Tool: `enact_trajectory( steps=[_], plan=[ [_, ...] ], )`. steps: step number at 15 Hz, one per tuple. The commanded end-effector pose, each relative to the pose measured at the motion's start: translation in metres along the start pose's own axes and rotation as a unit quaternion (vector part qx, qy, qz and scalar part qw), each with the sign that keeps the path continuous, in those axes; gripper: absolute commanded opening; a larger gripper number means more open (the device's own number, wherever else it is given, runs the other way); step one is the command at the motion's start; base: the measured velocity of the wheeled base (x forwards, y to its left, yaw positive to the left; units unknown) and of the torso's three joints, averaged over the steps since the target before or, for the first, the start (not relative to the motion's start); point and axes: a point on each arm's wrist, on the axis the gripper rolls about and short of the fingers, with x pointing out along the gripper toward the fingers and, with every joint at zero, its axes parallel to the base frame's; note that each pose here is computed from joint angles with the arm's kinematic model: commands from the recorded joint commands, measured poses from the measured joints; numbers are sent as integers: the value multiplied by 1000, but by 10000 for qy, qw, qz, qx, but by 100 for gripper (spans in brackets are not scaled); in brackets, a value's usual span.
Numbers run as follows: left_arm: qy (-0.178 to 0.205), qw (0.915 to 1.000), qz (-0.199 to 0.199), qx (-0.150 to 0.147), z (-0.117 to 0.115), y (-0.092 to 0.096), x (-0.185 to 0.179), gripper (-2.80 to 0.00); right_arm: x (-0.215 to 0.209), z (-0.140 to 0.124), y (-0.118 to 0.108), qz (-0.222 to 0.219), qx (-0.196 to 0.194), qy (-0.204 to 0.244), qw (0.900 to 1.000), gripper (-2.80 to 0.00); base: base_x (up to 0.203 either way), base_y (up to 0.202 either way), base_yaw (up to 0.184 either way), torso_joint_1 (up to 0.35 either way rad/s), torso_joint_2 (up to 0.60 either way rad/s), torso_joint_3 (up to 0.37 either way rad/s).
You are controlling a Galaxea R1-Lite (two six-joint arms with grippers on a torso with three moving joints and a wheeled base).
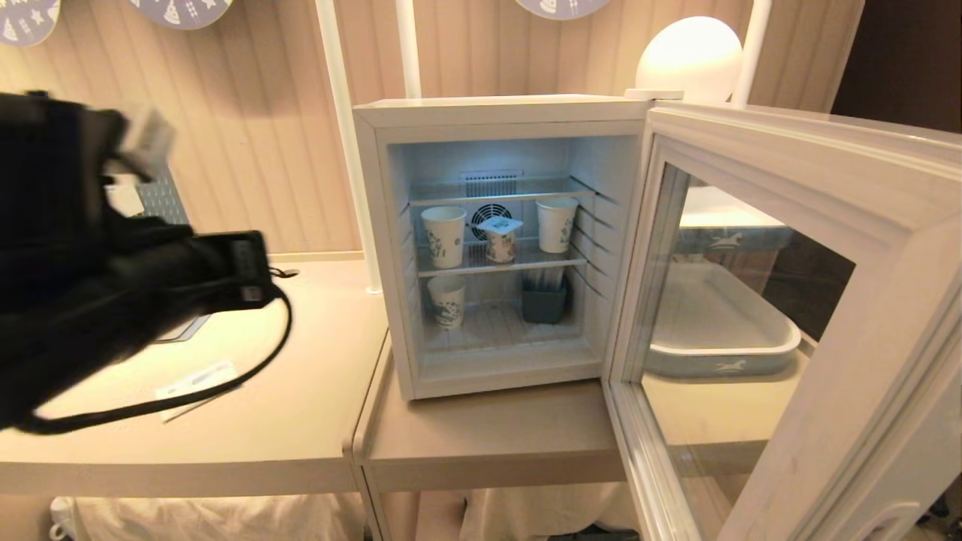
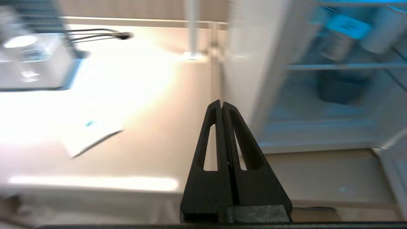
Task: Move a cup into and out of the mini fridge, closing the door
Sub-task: Take the yoghurt out of the freezer
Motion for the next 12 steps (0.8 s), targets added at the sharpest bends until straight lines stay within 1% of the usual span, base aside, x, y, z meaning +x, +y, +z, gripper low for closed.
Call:
enact_trajectory(
  steps=[1, 2, 3, 4, 5, 6, 8, 9, 10, 11, 12],
  plan=[
    [-569, 9969, 300, -443, 14, 61, -76, -280, 0, 0, 0, 4, -2, 0, 10000, -280, 0, 0, 0, 0, 0, 0],
    [-616, 9947, 644, -505, 8, 83, -101, -280, 0, 0, 0, 5, -2, 5, 10000, -280, 0, 0, 0, 0, 0, 0],
    [-635, 9901, 1117, -568, -2, 101, -123, -280, 0, 0, 0, 5, -2, 6, 10000, -280, 0, 0, 0, 0, 0, 0],
    [-671, 9851, 1452, -629, -11, 113, -144, -280, 0, 0, 0, 3, 5, -1, 10000, -280, 0, 0, 0, 0, 0, 0],
    [-751, 9815, 1617, -693, -22, 121, -163, -280, 0, 0, 0, -3, 13, 7, 10000, -280, 0, 0, 0, 0, 0, 0],
    [-823, 9799, 1659, -741, -35, 127, -181, -280, 0, 0, 0, -3, 21, 7, 10000, -280, 0, 0, 0, 0, 0, 0],
    [-813, 9788, 1714, -769, -67, 135, -212, -280, 0, 0, 0, -3, 29, 7, 10000, -280, 0, 0, 0, 0, 0, 0],
    [-763, 9763, 1865, -783, -84, 134, -224, -280, 0, 0, 0, -10, 29, 7, 10000, -280, 0, 0, 0, 0, 0, 0],
    [-776, 9759, 1868, -813, -99, 131, -234, -280, 0, 0, 0, -10, 29, 7, 10000, -280, 0, 0, 0, 0, 0, 0],
    [-844, 9799, 1604, -835, -113, 129, -241, -280, 0, 0, 0, -10, 29, 7, 10000, -280, 0, 0, 0, 0, 0, 0],
    [-1004, 9842, 1192, -846, -128, 128, -249, -280, 0, 0, 0, -10, 29, 7, 10000, -280, 0, 0, 0, 0, 0, 0]
  ],
)
